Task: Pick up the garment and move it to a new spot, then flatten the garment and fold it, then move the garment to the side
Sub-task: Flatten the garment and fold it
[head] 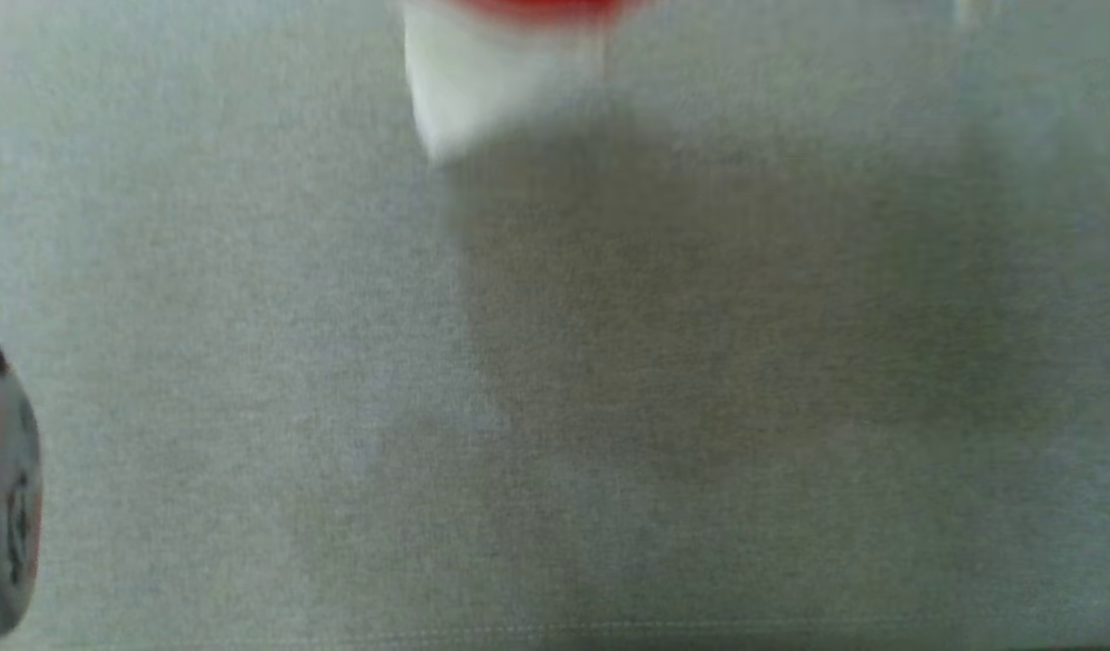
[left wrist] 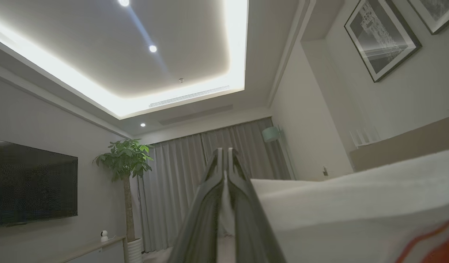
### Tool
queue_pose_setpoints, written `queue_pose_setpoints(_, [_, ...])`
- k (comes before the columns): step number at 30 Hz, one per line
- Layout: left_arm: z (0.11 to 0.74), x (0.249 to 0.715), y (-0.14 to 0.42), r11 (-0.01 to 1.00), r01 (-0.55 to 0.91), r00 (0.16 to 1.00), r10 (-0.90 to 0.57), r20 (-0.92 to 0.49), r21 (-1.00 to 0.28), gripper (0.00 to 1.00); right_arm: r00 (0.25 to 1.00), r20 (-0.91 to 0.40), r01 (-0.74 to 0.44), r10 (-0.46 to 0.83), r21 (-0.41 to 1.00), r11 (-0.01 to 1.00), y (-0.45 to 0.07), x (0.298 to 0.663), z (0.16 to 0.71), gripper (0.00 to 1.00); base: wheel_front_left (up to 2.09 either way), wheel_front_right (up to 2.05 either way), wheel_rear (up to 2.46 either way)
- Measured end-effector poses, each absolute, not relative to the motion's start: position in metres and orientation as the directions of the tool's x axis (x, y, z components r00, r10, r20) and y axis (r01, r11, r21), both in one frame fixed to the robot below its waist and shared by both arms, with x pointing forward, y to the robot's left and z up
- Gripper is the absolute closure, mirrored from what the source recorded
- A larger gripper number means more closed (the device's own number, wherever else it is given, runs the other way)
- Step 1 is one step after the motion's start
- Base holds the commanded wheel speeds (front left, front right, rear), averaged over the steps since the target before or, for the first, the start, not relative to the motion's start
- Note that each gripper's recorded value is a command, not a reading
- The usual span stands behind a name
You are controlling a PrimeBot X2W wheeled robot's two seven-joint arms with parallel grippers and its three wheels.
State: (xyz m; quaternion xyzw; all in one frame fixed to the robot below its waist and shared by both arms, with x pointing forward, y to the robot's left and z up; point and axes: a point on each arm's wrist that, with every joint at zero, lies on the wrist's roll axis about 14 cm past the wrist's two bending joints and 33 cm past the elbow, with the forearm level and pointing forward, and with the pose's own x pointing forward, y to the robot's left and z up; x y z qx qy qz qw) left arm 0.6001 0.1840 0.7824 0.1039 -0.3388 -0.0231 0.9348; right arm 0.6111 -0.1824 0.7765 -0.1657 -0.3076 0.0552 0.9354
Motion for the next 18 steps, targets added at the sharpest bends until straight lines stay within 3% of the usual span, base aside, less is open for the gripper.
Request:
queue_pose_setpoints(5, [0.767,0.621,0.19,0.984,-0.045,0.783,-0.073,0.618,0.173,1.0,0.842,0.507,0.014,0.185,-0.363,0.932,-0.185,0.649,0.743,1.0,0.0,0.0,0.0])
queue_pose_setpoints(9, [0.728,0.62,0.201,0.987,-0.051,0.828,-0.044,0.559,0.153,1.0,0.889,0.418,-0.027,0.187,-0.359,0.933,-0.18,0.658,0.701,1.0,0.0,0.0,0.0])
queue_pose_setpoints(14, [0.629,0.595,0.204,0.997,-0.018,0.928,-0.01,0.373,0.07,1.0,0.957,0.23,-0.099,0.178,-0.319,0.943,-0.186,0.637,0.61,1.0,0.0,0.0,0.0])
queue_pose_setpoints(18, [0.543,0.552,0.201,1.0,-0.013,0.984,0.013,0.18,0.001,1.0,0.987,0.042,-0.139,0.153,-0.241,0.961,-0.197,0.59,0.522,1.0,0.0,0.0,0.0])
